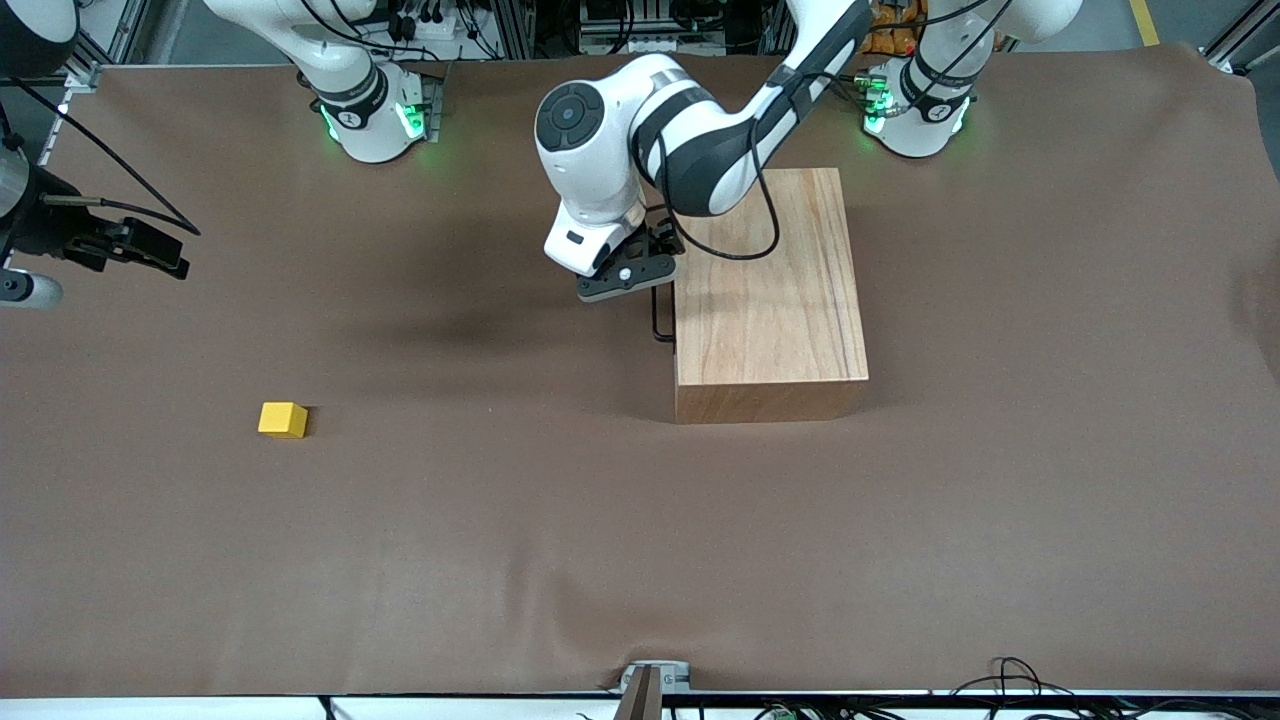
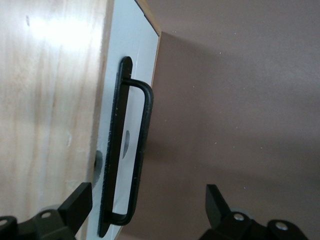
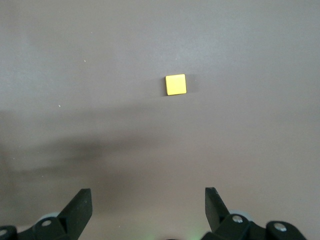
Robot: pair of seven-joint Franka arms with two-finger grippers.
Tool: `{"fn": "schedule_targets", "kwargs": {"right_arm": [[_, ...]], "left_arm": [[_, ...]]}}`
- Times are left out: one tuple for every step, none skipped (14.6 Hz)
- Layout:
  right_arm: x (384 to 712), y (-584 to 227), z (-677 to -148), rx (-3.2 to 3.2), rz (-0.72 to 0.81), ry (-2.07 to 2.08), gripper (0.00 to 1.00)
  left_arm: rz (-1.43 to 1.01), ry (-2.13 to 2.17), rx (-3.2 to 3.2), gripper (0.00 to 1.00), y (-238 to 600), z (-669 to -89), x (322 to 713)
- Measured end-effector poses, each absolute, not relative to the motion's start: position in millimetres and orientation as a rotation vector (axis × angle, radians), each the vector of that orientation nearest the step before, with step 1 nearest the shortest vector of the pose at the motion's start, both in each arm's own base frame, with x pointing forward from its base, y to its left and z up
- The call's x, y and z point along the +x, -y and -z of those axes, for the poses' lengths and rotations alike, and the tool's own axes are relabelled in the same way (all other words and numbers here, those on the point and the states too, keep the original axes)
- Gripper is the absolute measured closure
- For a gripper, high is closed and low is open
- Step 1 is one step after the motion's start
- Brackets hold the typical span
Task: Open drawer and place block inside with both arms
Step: 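Move the left gripper over the box toward the black drawer handle, then lower the left gripper and hook the black drawer handle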
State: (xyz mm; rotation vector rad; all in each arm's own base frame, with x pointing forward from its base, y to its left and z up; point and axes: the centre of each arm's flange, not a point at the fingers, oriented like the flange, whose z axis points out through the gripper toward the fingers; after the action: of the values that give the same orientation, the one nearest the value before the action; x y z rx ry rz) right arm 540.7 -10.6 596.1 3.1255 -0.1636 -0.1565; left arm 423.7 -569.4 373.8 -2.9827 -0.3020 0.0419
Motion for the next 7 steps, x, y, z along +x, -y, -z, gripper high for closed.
{"fn": "schedule_targets", "kwargs": {"right_arm": [[540,10,-596,3.126,0.162,0.163,0.0],[540,10,-596,3.127,0.165,0.163,0.0],[540,10,-596,3.13,0.166,0.163,0.0],[540,10,-596,3.134,0.168,0.163,0.0],[540,9,-596,3.137,0.169,0.163,0.0],[540,9,-595,3.139,0.169,0.163,0.0],[540,9,-595,3.141,0.165,0.163,0.0]], "left_arm": [[-0.038,0.303,-2.98,0.0,571,-372,423],[-0.036,0.302,-2.98,0.0,572,-371,423],[-0.033,0.301,-2.981,0.0,573,-368,423],[-0.025,0.296,-2.979,0.0,574,-365,423],[-0.002,0.278,-2.969,0.0,576,-360,422],[0.019,0.262,-2.959,0.0,579,-355,419],[0.031,0.261,-2.95,0.0,582,-350,416]]}}
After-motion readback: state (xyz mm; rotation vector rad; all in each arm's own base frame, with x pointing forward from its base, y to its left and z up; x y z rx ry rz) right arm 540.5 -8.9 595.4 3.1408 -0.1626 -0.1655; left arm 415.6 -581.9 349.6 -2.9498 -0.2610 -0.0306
